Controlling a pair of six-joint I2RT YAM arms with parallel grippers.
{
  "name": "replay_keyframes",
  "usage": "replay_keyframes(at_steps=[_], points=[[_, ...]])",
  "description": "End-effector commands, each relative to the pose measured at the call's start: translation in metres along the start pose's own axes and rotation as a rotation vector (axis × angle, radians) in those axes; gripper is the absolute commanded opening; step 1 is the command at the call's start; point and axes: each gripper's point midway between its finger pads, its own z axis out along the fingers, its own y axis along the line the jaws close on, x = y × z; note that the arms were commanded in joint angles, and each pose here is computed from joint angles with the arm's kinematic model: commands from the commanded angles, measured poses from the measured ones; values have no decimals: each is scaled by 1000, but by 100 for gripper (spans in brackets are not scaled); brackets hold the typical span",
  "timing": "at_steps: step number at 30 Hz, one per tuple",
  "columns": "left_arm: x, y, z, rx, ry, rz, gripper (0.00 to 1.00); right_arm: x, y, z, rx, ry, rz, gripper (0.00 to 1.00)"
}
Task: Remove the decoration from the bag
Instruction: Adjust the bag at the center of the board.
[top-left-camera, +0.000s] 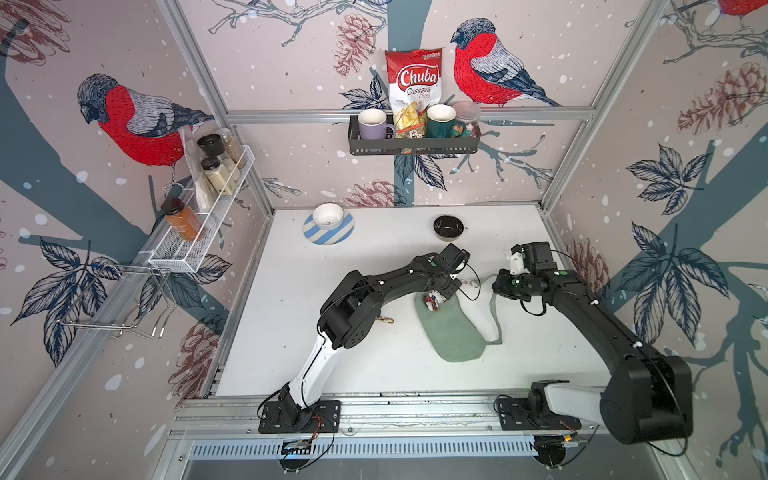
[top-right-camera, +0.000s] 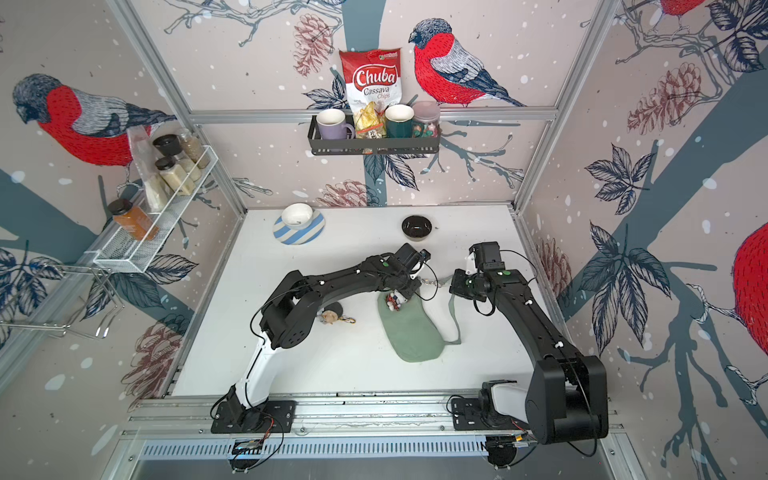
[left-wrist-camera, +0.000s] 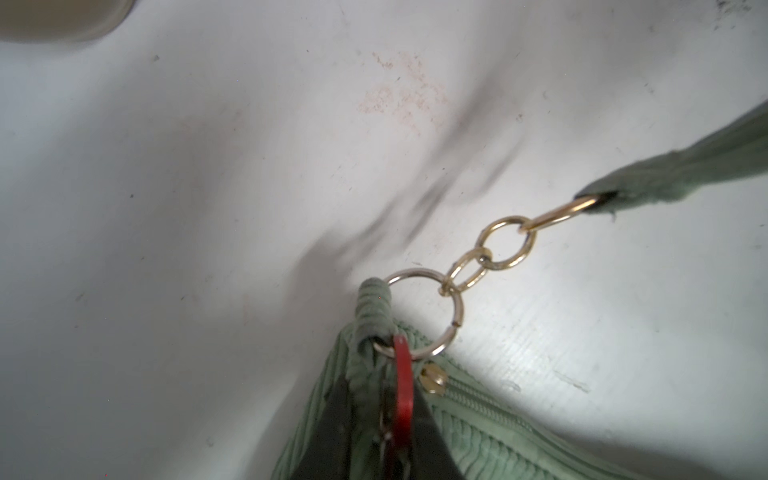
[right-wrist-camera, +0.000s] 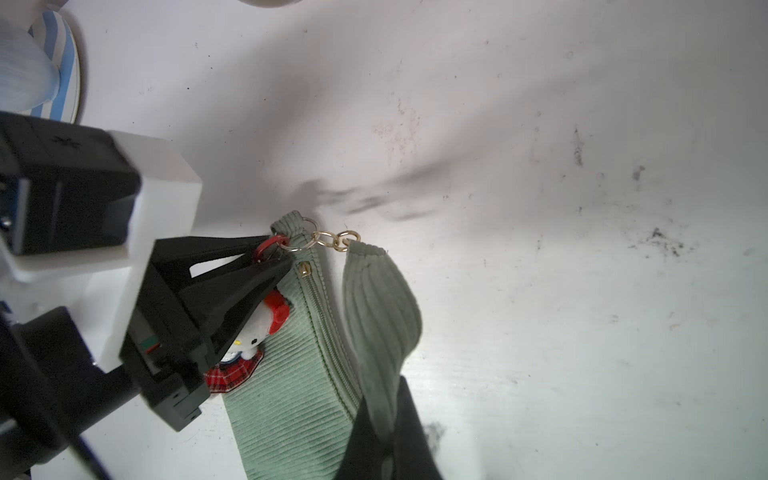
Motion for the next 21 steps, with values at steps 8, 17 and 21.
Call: replay_keyframes(at_steps=[8,17,21], points=[[-28,-14,-77,174,-109,-161,6,-22,38,-47,-156,-189,-91,3],[-42,-41,-184,420,-215,-186,5,-32,113,-158,-491,-532,-325,31],[-39,-60,-226,547,-225,-160,5,-18,137,-212,-583,-722,-491,48]])
